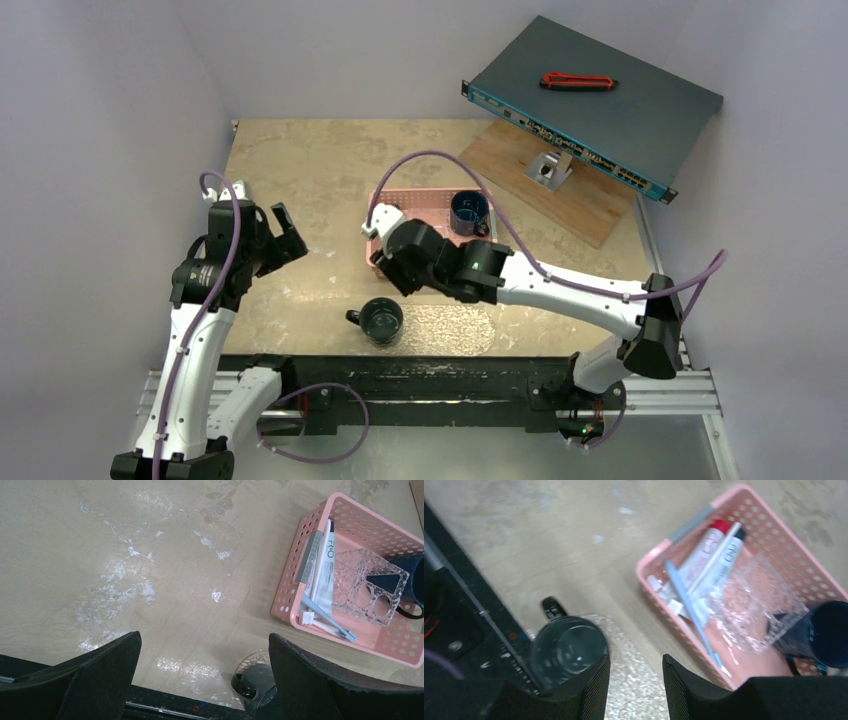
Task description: Prepare toiletry sets of a toothbrush and toothpaste on the tray
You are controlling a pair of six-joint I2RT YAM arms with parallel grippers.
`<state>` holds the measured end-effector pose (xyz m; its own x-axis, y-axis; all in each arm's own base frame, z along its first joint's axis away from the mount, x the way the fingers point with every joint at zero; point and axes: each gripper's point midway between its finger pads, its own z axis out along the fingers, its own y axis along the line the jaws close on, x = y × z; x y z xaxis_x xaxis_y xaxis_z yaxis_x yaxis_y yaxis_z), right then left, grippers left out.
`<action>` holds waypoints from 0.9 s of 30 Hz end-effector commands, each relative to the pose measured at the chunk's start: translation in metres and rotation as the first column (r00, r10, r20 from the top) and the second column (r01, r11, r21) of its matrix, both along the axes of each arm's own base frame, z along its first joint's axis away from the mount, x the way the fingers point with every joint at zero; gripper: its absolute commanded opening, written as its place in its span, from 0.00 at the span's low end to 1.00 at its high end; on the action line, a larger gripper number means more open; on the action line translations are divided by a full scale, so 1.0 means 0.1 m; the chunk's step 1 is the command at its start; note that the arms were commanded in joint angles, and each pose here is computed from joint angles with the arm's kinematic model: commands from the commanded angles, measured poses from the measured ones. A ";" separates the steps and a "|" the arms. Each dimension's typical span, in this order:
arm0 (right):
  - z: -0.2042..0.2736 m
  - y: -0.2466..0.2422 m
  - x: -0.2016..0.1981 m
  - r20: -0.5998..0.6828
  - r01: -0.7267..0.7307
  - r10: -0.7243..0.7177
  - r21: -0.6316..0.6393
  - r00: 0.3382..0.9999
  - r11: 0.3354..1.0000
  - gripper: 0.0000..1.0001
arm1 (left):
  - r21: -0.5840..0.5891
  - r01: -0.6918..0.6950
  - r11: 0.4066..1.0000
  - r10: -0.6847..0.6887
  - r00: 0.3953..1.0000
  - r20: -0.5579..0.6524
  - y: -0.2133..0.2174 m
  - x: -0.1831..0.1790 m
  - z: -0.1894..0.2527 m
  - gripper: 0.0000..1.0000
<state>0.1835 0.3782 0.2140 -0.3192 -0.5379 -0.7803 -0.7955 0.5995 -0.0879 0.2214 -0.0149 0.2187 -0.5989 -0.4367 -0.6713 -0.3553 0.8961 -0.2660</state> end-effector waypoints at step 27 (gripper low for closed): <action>-0.40 -1.16 2.17 -0.082 0.686 -0.685 -0.016 0.724 0.727 0.50 | -0.016 0.047 0.999 -0.046 0.998 0.047 -0.08 0.07 0.13 0.99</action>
<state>0.3891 0.2585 0.1693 -0.6615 -0.1820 -0.7275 -0.2016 0.9776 -0.0613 0.2218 -0.0200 0.2184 -0.6106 -0.4346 -0.6621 -0.3346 0.8993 -0.2817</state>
